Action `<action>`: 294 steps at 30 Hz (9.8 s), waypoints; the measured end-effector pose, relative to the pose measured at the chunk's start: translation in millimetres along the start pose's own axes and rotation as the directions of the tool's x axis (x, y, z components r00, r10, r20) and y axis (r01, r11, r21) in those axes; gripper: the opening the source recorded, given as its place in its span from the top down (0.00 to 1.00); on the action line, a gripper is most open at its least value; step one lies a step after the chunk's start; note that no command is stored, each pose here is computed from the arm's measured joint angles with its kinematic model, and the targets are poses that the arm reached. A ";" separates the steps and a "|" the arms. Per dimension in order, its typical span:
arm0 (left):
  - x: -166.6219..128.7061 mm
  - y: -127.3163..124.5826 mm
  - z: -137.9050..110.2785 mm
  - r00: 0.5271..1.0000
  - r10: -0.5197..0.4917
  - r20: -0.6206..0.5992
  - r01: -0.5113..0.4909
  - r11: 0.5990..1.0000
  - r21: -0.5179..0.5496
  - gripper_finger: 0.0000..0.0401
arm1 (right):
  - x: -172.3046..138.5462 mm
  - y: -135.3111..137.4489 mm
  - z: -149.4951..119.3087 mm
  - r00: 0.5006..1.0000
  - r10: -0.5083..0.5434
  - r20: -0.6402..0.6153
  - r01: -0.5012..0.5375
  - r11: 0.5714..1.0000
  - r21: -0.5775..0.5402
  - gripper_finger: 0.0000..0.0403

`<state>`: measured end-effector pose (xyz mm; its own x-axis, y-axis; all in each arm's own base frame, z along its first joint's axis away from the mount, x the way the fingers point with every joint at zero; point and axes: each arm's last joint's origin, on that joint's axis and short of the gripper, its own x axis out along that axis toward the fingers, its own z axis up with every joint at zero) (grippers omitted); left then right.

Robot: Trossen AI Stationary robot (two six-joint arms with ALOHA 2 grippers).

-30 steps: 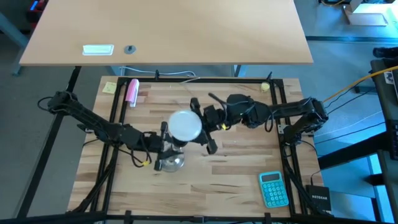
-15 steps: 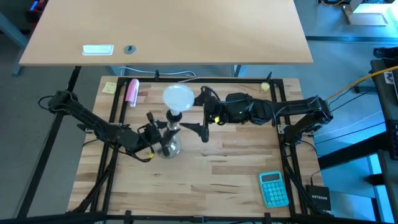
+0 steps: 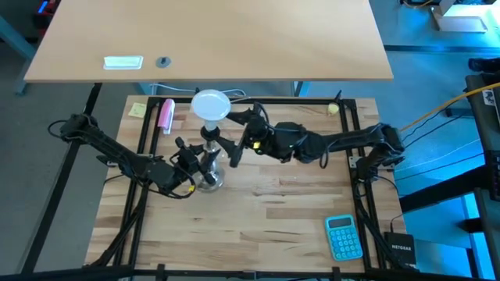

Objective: Screw lightbulb
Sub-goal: Remove the light bulb from the lamp

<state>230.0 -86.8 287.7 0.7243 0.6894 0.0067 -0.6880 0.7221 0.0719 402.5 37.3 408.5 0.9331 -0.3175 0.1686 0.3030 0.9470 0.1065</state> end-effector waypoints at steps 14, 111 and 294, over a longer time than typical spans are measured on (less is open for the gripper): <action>2.2 1.0 -0.5 1.000 0.011 -0.003 -0.011 1.000 0.009 0.68 | 18.1 -10.2 26.5 0.999 0.017 0.041 -0.018 1.000 0.018 0.13; -19.5 -9.8 -0.4 0.992 -0.129 0.002 0.129 0.990 0.053 0.68 | 32.2 30.4 14.0 0.969 0.245 -0.045 -0.248 0.962 -0.114 0.65; 22.7 -119.7 24.8 0.899 -0.349 -0.265 0.412 0.879 0.239 0.37 | -178.4 46.1 -86.1 0.311 -0.169 -0.935 -0.136 0.966 -0.220 0.68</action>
<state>329.9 -159.0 303.9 0.8793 0.3826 -0.2835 -0.2959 0.9055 0.3040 266.7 141.8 298.9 0.4204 -0.2135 -0.8818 0.2085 0.9686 -0.1352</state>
